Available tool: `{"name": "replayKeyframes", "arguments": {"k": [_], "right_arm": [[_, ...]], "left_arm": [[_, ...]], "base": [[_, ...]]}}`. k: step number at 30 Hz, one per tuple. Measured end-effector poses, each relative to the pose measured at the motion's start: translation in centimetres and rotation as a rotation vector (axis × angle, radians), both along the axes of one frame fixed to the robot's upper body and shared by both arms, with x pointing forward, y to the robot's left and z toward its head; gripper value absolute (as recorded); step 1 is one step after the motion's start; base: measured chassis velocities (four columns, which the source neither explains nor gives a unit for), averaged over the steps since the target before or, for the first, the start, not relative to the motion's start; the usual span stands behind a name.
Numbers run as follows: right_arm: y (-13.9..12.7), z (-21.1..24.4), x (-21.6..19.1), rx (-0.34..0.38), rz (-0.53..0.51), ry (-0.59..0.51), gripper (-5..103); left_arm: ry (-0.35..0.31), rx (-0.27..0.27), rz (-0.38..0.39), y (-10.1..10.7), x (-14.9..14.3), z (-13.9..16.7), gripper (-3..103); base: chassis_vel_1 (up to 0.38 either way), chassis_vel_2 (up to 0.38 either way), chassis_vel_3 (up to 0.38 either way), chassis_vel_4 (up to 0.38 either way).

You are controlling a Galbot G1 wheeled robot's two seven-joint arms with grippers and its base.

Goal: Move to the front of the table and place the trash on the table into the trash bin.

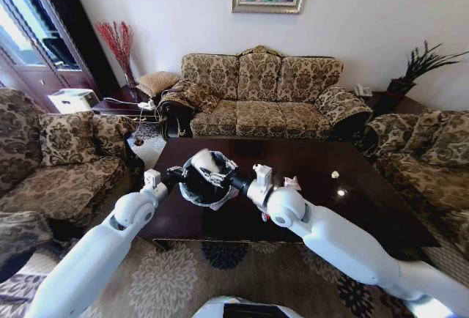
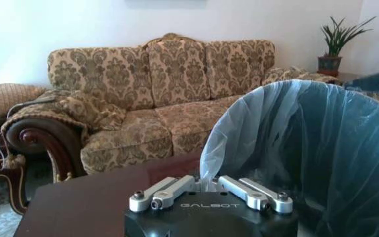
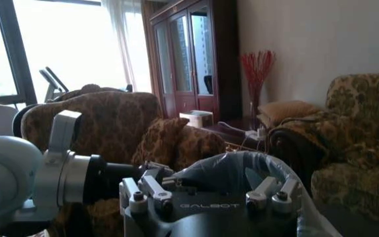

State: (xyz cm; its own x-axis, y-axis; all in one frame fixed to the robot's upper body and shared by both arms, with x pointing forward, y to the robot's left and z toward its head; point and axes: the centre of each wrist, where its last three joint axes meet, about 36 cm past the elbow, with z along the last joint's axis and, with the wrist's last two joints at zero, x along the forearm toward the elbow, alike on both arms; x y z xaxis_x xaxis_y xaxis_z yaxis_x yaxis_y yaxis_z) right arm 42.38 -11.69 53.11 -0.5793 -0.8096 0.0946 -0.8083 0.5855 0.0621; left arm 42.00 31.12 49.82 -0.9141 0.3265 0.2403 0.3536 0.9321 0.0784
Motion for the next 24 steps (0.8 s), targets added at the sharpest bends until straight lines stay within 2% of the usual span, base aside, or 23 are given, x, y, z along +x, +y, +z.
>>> {"name": "replayKeyframes", "arguments": {"k": [1, 2, 4, 5, 6, 10, 12, 13, 14, 16, 17, 19, 21, 22, 24], "right_arm": [[-0.2, -0.2, -0.1, -0.005, -0.004, 0.003, 81], [-0.2, -0.2, -0.1, -0.005, -0.004, 0.003, 81], [-0.7, -0.1, -0.2, -0.004, -0.011, 0.0, 91], [-0.7, -0.1, -0.2, -0.004, -0.011, 0.0, 91], [-0.9, 0.1, -0.4, 0.009, -0.017, -0.008, 99], [-1.6, 1.0, -0.6, 0.031, -0.047, -0.033, 100], [-4.0, 1.3, -0.4, 0.026, -0.127, -0.04, 100], [-4.0, 1.3, -0.4, 0.026, -0.127, -0.04, 100], [-5.7, 0.9, -0.4, 0.011, -0.177, -0.038, 100], [-8.4, -1.3, -1.0, -0.029, -0.263, -0.02, 100], [-8.4, -1.3, -1.0, -0.029, -0.263, -0.02, 100], [-10.8, -5.3, -0.5, -0.09, -0.36, -0.002, 100], [-11.3, -6.6, -0.3, -0.107, -0.381, 0.007, 100], [-12.3, -9.4, 0.0, -0.135, -0.422, 0.03, 100], [-13.0, -13.2, 0.2, -0.146, -0.491, 0.063, 100]], "left_arm": [[-0.001, 0.001, 0.001, 0.0, 0.0, 0.0, 0], [-0.001, 0.001, 0.001, 0.0, 0.0, 0.0, 0], [-0.001, 0.003, 0.001, 0.0, 0.0, 0.1, 0], [-0.001, 0.003, 0.001, 0.0, 0.0, 0.1, 0], [-0.001, 0.003, 0.001, 0.0, 0.0, 0.1, 0], [-0.001, 0.002, 0.005, 0.0, 0.1, 0.1, 0], [-0.004, 0.005, 0.025, 0.3, 0.4, -0.2, 0], [-0.004, 0.005, 0.025, 0.3, 0.4, -0.2, 0], [-0.011, 0.012, 0.039, 0.6, 0.7, -0.3, 0], [-0.028, 0.027, 0.067, 1.3, 1.1, -0.7, 0], [-0.028, 0.027, 0.067, 1.3, 1.1, -0.7, 0], [-0.032, 0.035, 0.098, 2.1, 0.6, -1.3, 0], [-0.03, 0.033, 0.106, 2.1, 0.3, -1.5, 0], [-0.032, 0.026, 0.114, 1.9, 0.2, -1.5, 0], [-0.038, 0.015, 0.125, 1.5, 0.2, -1.5, 0]], "base": [[0.0, 0.0, 0.0, 0.0], [0.0, 0.0, 0.0, 0.0], [0.0, 0.0, 0.0, 0.0], [0.0, 0.0, 0.0, 0.0], [0.0, 0.0, 0.0, 0.0], [0.0, 0.0, 0.0, 0.0], [0.0, 0.0, 0.0, 0.0], [0.0, 0.0, 0.0, 0.0], [0.0, 0.0, 0.0, 0.0], [0.0, 0.0, 0.0, 0.0], [0.0, 0.0, 0.0, 0.0], [0.0, 0.0, 0.0, 0.0], [0.0, 0.0, 0.0, 0.0], [0.0, 0.0, 0.0, 0.0], [0.0, 0.0, 0.0, 0.0]]}}
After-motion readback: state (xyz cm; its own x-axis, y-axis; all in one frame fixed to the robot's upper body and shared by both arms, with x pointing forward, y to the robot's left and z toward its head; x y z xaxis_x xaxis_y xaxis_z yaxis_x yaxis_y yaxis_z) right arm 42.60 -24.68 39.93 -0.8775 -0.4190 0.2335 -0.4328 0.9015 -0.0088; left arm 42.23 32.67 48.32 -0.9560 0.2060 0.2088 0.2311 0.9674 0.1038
